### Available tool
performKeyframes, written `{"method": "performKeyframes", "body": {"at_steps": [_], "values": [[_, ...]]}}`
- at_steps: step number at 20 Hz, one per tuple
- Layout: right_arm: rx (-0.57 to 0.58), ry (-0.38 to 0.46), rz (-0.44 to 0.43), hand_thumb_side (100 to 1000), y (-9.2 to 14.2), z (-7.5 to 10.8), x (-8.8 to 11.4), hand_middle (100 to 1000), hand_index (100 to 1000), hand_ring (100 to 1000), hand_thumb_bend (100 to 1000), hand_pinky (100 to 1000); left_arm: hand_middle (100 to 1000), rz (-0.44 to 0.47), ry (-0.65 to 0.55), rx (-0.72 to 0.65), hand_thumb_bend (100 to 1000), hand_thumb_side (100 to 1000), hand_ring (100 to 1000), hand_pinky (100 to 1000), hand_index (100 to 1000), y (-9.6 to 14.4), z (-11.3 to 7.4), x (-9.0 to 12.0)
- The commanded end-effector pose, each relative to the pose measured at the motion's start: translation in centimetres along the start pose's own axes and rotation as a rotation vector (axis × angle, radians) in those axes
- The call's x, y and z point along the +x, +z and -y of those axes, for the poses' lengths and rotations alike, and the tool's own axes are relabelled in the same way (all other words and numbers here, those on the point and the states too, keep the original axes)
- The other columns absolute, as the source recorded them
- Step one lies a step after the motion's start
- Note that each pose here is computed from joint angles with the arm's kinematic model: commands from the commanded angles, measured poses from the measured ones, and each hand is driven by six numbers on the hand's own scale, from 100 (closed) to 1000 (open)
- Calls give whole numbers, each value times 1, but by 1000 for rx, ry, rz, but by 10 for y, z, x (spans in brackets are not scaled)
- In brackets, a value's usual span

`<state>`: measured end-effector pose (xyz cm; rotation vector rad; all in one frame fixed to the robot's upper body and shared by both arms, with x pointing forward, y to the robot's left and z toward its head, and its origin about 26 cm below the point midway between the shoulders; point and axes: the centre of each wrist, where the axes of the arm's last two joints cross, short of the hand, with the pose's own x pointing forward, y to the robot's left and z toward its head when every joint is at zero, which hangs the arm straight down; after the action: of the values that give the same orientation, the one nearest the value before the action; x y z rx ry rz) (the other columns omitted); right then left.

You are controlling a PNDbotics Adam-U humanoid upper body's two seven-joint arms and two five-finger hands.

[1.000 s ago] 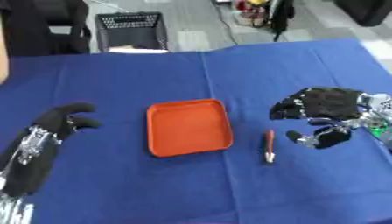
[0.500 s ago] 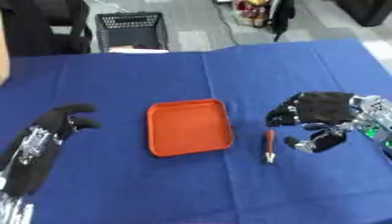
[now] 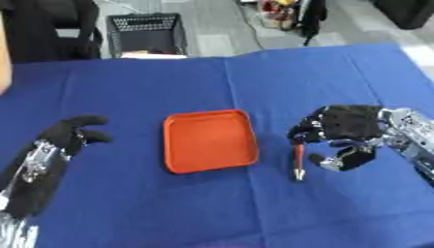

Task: Pick up objects on the table and place them in the box.

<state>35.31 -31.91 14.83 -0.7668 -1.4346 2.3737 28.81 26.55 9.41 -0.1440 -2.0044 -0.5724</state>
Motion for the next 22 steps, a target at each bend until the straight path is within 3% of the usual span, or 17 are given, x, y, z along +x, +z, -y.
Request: {"method": "performKeyframes", "body": {"at_steps": [1, 13, 22], "values": [[-5, 29, 3, 333, 1, 7, -4, 823, 850, 751, 100, 588, 780, 18, -23, -15, 254, 1000, 694, 812, 846, -3, -3, 5], [0, 40, 50, 323, -8, 0, 0, 817, 834, 747, 100, 584, 781, 19, -21, -18, 255, 1000, 694, 813, 846, -4, -3, 6], [23, 17, 25, 299, -7, -9, 1, 817, 830, 748, 100, 581, 782, 20, -20, -20, 256, 1000, 695, 814, 846, -4, -3, 6]]}}
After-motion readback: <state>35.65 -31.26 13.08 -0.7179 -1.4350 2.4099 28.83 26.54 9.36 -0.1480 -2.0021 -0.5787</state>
